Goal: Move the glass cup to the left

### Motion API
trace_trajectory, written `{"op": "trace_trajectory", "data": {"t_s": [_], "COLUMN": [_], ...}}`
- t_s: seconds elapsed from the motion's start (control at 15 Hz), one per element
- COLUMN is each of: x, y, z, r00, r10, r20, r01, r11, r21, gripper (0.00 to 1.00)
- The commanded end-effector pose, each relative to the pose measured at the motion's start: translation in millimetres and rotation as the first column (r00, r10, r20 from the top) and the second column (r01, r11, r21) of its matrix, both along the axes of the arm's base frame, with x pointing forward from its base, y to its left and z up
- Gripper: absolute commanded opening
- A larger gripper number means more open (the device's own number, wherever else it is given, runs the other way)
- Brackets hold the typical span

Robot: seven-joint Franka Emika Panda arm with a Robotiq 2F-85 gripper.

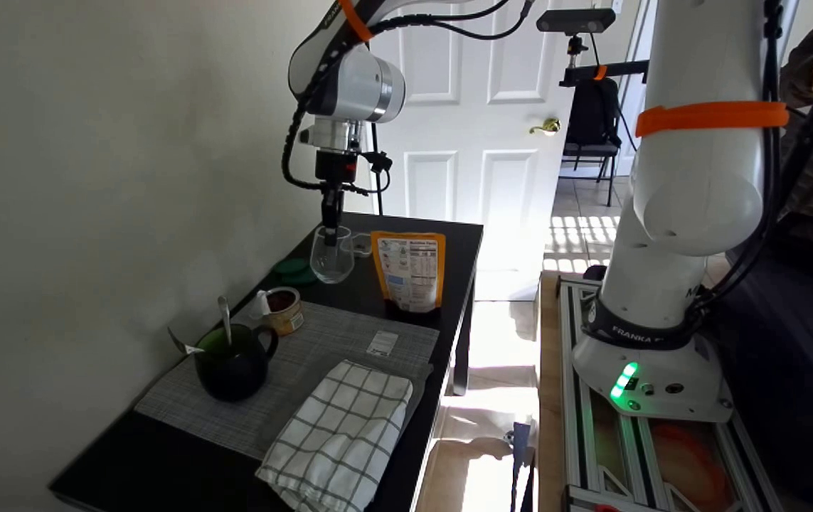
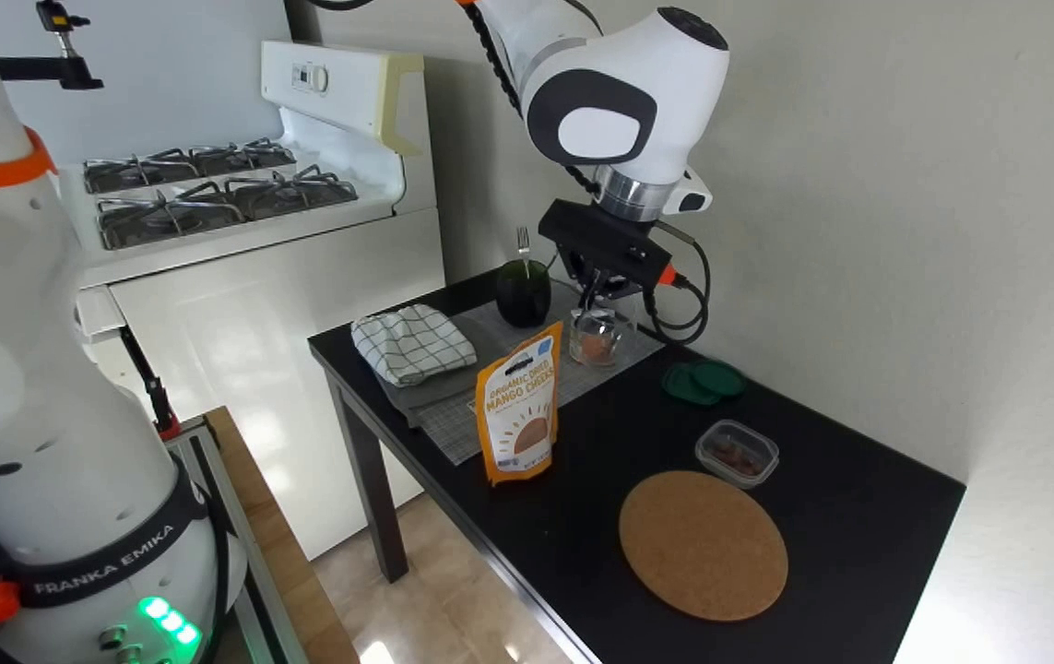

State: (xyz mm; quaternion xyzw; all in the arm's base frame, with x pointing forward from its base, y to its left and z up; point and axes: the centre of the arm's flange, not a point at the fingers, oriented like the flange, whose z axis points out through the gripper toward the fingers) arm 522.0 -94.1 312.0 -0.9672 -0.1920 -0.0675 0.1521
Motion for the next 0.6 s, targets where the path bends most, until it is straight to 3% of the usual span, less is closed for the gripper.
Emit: {"op": "trace_trajectory", "data": {"t_s": [0.0, 0.2, 0.53], "x": [-16, -24, -54], "y": [30, 66, 113], "z": [15, 5, -10], "r00": [0.994, 0.977, 0.946], "r10": [0.109, 0.211, 0.320], "r20": [0.007, 0.017, 0.058], "r01": [-0.109, -0.211, -0.310], "r11": [0.994, 0.977, 0.941], "r21": [0.019, -0.010, -0.131], "gripper": [0.01, 0.01, 0.01]}}
